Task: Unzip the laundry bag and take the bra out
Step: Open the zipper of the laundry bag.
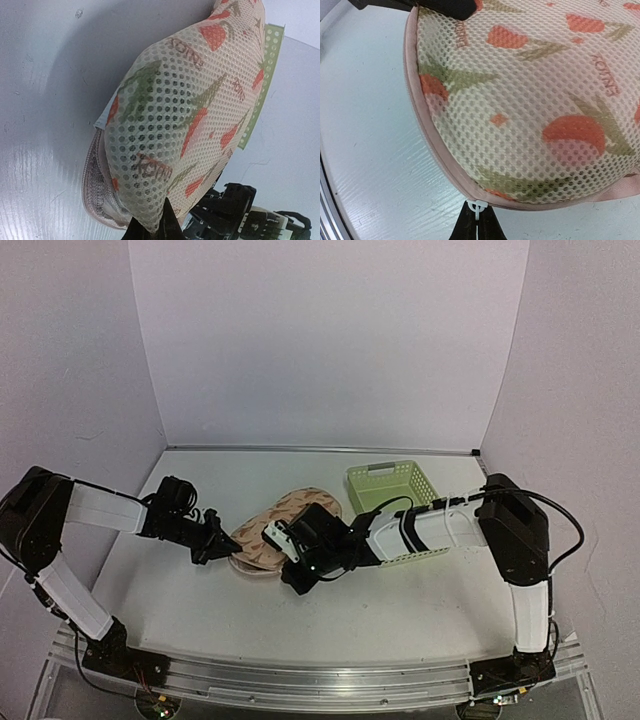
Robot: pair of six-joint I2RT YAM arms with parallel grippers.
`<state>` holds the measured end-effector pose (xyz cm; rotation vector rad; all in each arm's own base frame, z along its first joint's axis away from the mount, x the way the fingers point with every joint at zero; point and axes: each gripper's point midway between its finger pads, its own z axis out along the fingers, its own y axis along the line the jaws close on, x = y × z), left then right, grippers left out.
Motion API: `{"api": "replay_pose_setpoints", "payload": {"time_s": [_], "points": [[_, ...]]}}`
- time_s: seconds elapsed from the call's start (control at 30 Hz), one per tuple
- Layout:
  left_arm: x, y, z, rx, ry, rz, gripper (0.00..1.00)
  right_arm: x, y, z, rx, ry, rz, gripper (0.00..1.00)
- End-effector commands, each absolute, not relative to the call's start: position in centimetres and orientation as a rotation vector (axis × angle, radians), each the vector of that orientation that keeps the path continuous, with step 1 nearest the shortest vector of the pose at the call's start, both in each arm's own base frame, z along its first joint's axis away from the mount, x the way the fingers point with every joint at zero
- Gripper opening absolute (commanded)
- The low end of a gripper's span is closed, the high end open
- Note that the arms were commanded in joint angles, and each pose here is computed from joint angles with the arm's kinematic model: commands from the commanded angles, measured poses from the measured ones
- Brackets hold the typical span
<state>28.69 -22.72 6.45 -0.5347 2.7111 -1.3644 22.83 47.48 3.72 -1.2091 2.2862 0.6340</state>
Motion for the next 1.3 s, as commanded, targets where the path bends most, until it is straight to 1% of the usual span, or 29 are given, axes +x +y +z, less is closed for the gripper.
{"api": "replay_pose_setpoints", "payload": {"time_s": [0.0, 0.4, 0.6, 0.8, 1.03, 1.2, 1.23, 1.27], "points": [[28.9, -22.3, 8.7, -0.327, 2.696, -1.353, 0.0, 23.7, 45.7, 5.2, -1.229, 2.236, 0.58, 0.0], [29.9, -17.1, 8.6, -0.326, 2.709, -1.17, 0.0, 29.0, 42.5, 5.9, -1.153, 2.246, 0.532, 0.0], [30.7, -15.1, 8.5, -0.343, 2.715, -1.093, 0.0, 29.4, 42.5, 6.4, -1.143, 2.249, 0.54, 0.0], [32.8, -13.9, 9.1, -0.35, 2.695, -1.058, 0.0, 27.7, 44.3, 7.0, -1.15, 2.249, 0.617, 0.0], [35.8, -13.9, 9.5, -0.329, 2.681, -1.026, 0.0, 24.8, 48.9, 7.8, -1.207, 2.205, 0.713, 0.0], [37.6, -14.4, 9.9, -0.326, 2.673, -1.055, 0.0, 25.3, 51.7, 8.0, -1.173, 2.201, 0.759, 0.0], [37.8, -14.4, 10.0, -0.327, 2.671, -1.056, 0.01, 25.6, 52.1, 7.7, -1.165, 2.208, 0.752, 0.0], [37.8, -14.4, 10.0, -0.329, 2.67, -1.054, 0.04, 26.1, 52.6, 7.9, -1.155, 2.203, 0.744, 0.0]]}}
